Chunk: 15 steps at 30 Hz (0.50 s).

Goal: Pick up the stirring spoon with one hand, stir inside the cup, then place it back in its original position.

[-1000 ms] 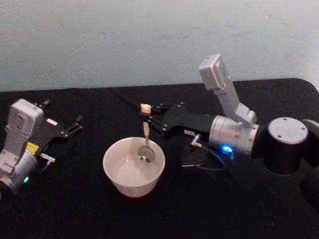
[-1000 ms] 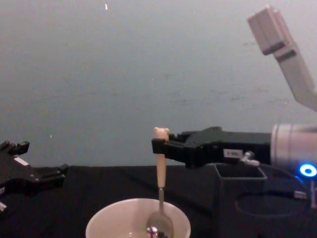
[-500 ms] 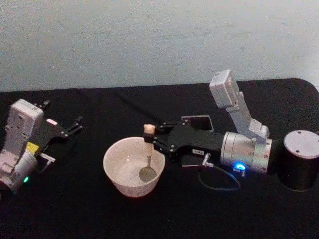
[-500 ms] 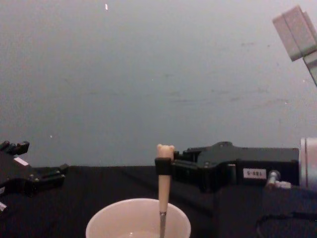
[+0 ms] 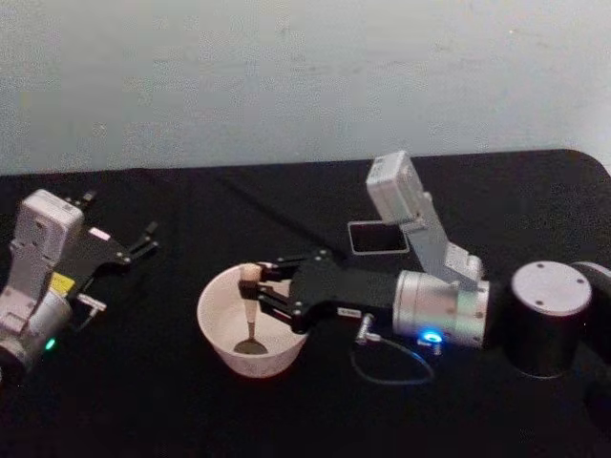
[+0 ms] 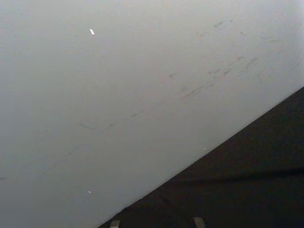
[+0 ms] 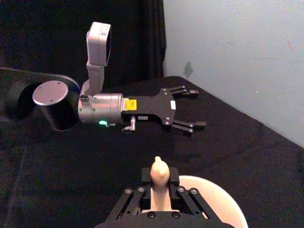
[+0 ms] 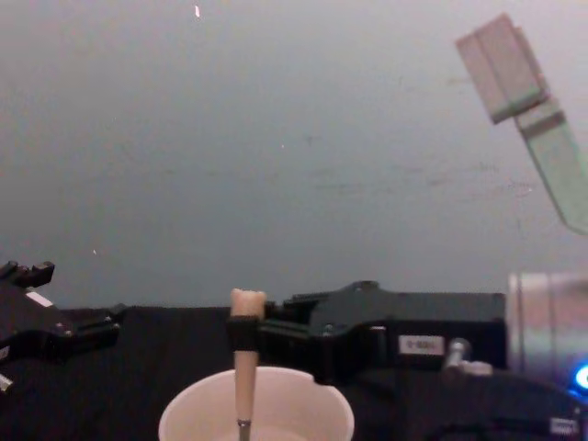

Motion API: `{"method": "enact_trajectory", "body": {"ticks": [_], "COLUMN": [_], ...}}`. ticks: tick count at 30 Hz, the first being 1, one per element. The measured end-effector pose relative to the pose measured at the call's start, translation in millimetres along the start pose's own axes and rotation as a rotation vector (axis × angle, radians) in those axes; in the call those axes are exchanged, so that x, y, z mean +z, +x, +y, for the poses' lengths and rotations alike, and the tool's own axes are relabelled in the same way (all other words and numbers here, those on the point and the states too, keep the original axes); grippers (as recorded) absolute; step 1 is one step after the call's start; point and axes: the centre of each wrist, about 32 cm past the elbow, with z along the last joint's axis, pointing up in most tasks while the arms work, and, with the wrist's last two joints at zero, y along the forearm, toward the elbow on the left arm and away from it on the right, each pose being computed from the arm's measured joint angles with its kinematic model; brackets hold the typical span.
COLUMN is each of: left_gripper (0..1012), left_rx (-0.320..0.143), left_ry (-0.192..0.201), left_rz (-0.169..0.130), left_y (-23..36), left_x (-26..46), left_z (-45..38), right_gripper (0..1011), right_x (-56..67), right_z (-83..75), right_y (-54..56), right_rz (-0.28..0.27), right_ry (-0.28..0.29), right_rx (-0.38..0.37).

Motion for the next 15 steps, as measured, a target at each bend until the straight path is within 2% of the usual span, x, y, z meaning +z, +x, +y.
{"method": "enact_trajectory", "body": {"ticks": [10,15], "left_gripper": [1001,1001], "left_rx": [0.000,0.000], "left_ry": [0.000,0.000], "left_rz": [0.000,0.000], "left_y": [0.0,0.0], "left_x": [0.0,0.0], "left_z": [0.0,0.0], "right_gripper": [211,211], "right_x": [1.4,1.5], "right_z": [25.4,35.3], "right_y": [6.7,16.5], "right_rz": [-0.004,0.005], "right_ry": [-0.005,-0.013], "right_rx": [-0.044,-0.093]}}
